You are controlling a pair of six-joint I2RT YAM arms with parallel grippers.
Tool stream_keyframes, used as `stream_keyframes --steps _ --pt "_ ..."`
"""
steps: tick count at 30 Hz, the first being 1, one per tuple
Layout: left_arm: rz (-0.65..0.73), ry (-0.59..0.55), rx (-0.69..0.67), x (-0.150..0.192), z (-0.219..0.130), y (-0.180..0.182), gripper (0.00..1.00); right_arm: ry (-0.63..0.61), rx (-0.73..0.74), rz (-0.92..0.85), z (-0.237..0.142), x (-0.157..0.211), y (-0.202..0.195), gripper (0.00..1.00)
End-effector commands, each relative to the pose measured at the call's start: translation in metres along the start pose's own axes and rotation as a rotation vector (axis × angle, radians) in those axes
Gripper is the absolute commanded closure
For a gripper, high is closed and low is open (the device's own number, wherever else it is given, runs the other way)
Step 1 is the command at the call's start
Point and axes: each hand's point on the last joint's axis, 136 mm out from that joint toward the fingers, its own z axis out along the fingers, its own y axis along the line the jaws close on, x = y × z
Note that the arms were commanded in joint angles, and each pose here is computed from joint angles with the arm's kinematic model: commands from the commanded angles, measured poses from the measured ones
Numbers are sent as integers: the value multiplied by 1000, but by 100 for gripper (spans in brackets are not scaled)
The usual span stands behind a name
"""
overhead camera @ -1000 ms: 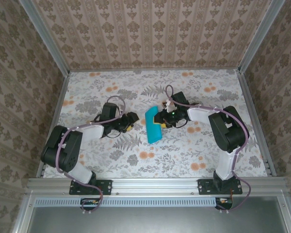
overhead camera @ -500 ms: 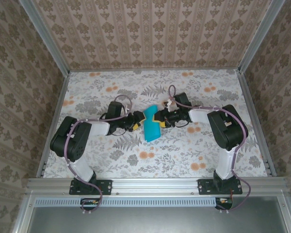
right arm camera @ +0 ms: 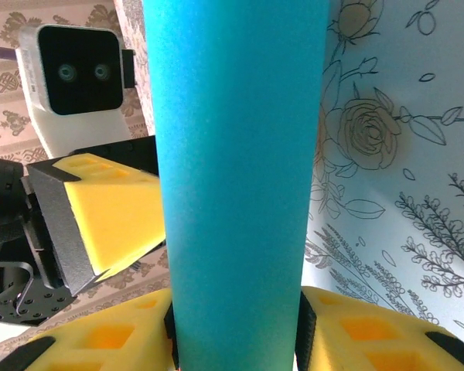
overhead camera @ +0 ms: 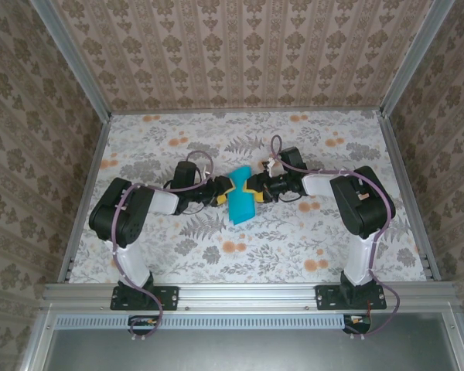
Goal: Fold a paper plane with a square sheet of paper (pick it up from the middle)
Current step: Fold the square sheet of paper in half at the center of the table.
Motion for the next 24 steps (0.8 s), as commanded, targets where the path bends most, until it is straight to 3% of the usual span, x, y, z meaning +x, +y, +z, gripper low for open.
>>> stream_keyframes --steps 1,11,18,24 --pt "24 7 44 0 2 -10 51 22 -6 36 0 3 -9 56" --pt "74 -3 58 0 -1 -17 69 5 51 49 0 3 -23 52" --pt "93 19 50 7 5 -17 89 -4 102 51 -3 5 -27 49" --pt "104 27 15 12 9 -12 100 -28 202 43 -14 9 -32 38"
